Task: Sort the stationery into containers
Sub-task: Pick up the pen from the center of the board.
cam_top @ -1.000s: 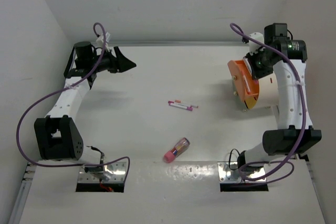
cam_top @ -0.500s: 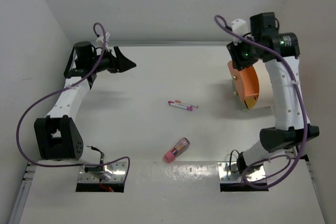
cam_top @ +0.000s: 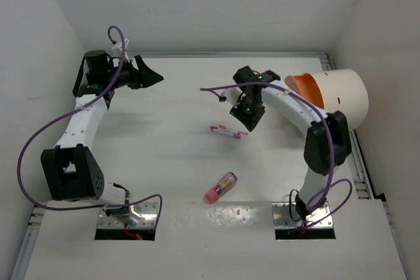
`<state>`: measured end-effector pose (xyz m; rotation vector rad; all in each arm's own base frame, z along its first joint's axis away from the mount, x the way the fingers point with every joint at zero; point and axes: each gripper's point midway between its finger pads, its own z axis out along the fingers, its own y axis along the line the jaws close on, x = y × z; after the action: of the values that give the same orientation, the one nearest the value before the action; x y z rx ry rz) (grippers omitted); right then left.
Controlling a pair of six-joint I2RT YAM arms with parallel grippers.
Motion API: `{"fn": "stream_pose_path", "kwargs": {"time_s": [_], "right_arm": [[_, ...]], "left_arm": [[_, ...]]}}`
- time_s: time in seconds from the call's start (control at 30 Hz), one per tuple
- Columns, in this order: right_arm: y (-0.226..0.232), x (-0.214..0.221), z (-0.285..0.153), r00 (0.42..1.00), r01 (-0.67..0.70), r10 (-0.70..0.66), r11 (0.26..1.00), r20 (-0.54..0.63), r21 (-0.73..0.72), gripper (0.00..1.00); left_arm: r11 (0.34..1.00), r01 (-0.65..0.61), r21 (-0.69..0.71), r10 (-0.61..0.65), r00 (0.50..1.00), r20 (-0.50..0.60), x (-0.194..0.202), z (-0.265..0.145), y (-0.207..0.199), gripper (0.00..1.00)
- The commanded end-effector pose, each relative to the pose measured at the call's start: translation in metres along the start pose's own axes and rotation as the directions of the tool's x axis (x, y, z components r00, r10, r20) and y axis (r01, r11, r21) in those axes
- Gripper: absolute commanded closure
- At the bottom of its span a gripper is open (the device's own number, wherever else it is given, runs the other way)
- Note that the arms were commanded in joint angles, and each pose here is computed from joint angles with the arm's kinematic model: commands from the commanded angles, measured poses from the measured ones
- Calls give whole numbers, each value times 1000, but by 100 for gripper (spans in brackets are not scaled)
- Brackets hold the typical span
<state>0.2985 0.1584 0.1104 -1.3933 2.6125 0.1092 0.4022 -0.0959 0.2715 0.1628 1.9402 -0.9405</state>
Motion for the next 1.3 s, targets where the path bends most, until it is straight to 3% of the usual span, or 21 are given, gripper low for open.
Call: {"fn": "stream_pose_path", "kwargs": {"time_s": [0.0, 0.4, 0.8, 1.03, 1.13, 1.17, 1.27], "right_arm": [[-15, -13, 23, 996, 61, -65, 995, 54, 74, 67], [-32, -25, 89, 997, 69, -71, 993, 13, 96, 67], [-34, -37, 123, 995, 104, -104, 992, -11, 67, 67], [-34, -30, 136, 986, 164, -161, 984, -46, 67, 76], [-33, -27, 135, 984, 173, -169, 983, -56, 62, 87], [-33, -27, 132, 985, 170, -166, 983, -55, 66, 95], [-36, -37, 100, 989, 148, -149, 984, -2, 97, 100]], "left_arm": [[999, -36, 5, 36, 999, 14, -9, -7, -4, 30], [1000, -11, -3, 11, 1000, 1, -3, -2, 4, 30], [1000, -9, -20, 9, 1000, -6, -2, -3, 10, 25], [1000, -7, -24, 7, 1000, -4, -4, -3, 11, 25], [1000, -8, -24, 8, 1000, -3, -6, -3, 11, 25], [1000, -13, -25, 13, 1000, 1, -8, -3, 11, 25], [1000, -11, -17, 11, 1000, 1, -8, -1, 11, 25]]}}
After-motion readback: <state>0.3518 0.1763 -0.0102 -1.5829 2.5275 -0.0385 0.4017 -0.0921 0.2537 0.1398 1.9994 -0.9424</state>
